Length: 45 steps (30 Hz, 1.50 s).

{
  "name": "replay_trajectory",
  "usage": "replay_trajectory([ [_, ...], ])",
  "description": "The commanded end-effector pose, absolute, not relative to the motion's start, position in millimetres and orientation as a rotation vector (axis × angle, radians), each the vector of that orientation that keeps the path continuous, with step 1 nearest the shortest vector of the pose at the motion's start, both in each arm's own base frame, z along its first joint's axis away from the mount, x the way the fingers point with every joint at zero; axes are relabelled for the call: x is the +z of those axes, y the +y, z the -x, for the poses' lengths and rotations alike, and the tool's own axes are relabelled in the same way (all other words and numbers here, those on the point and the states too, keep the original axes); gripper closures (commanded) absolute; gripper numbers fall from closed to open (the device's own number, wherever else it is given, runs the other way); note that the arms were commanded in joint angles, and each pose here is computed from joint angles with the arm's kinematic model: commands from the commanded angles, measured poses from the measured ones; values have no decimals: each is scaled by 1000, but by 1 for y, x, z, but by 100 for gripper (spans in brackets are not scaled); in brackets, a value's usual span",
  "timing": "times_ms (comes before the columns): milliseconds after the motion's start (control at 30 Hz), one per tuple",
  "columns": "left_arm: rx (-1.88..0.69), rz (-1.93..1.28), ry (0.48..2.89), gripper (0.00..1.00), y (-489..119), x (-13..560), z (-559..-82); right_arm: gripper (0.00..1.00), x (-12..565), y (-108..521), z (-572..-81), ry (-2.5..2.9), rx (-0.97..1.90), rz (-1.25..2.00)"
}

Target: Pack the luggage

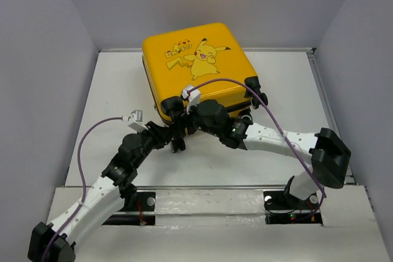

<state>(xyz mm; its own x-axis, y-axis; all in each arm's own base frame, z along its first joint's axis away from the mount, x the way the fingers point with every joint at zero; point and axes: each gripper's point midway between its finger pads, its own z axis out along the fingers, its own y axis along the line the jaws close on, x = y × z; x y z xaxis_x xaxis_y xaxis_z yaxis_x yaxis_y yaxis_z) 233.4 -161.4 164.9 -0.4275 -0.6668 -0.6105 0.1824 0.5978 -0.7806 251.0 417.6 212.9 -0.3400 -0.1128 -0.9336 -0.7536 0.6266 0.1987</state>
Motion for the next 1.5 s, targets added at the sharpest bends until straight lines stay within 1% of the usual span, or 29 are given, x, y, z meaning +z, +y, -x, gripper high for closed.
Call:
replay_trajectory([
  [0, -922, 254, 1915, 61, -174, 133, -226, 93, 289, 416, -272, 1655, 813, 565],
  [67, -905, 257, 1961, 63, -171, 116, -219, 93, 292, 415, -273, 1654, 810, 558],
  [100, -925, 262, 1936, 61, -170, 119, -217, 93, 294, 412, -276, 1651, 810, 551],
  [133, -928, 263, 1932, 53, -169, 117, -215, 93, 296, 412, -276, 1648, 814, 552],
  [233, -944, 260, 1901, 44, -168, 117, -214, 93, 297, 413, -273, 1647, 824, 566],
  [300, -967, 235, 1858, 42, -172, 130, -217, 93, 297, 413, -273, 1649, 825, 566],
  [367, -962, 208, 1844, 41, -175, 137, -222, 93, 294, 414, -272, 1654, 828, 572],
  [500, -946, 168, 1879, 39, -185, 132, -231, 93, 289, 415, -270, 1664, 838, 581],
  [767, -958, 155, 1811, 40, -194, 156, -248, 93, 284, 417, -265, 1667, 866, 603],
  [1033, -984, 147, 1774, 40, -198, 165, -250, 93, 276, 418, -262, 1680, 883, 603],
  [1100, -978, 150, 1774, 42, -198, 167, -254, 93, 275, 419, -262, 1680, 892, 603],
  [1233, -964, 159, 1777, 53, -201, 168, -262, 93, 272, 421, -258, 1682, 910, 614],
  [1267, -960, 166, 1774, 62, -201, 169, -264, 93, 272, 421, -258, 1682, 916, 611],
  [1300, -954, 177, 1765, 67, -200, 172, -267, 93, 267, 420, -257, 1692, 913, 613],
  [1333, -930, 202, 1753, 75, -196, 174, -270, 93, 267, 420, -257, 1691, 916, 612],
  [1433, -913, 242, 1729, 92, -190, 179, -274, 93, 254, 416, -254, 1717, 913, 612],
  [1467, -910, 247, 1728, 94, -189, 179, -274, 93, 252, 414, -255, 1724, 909, 596],
])
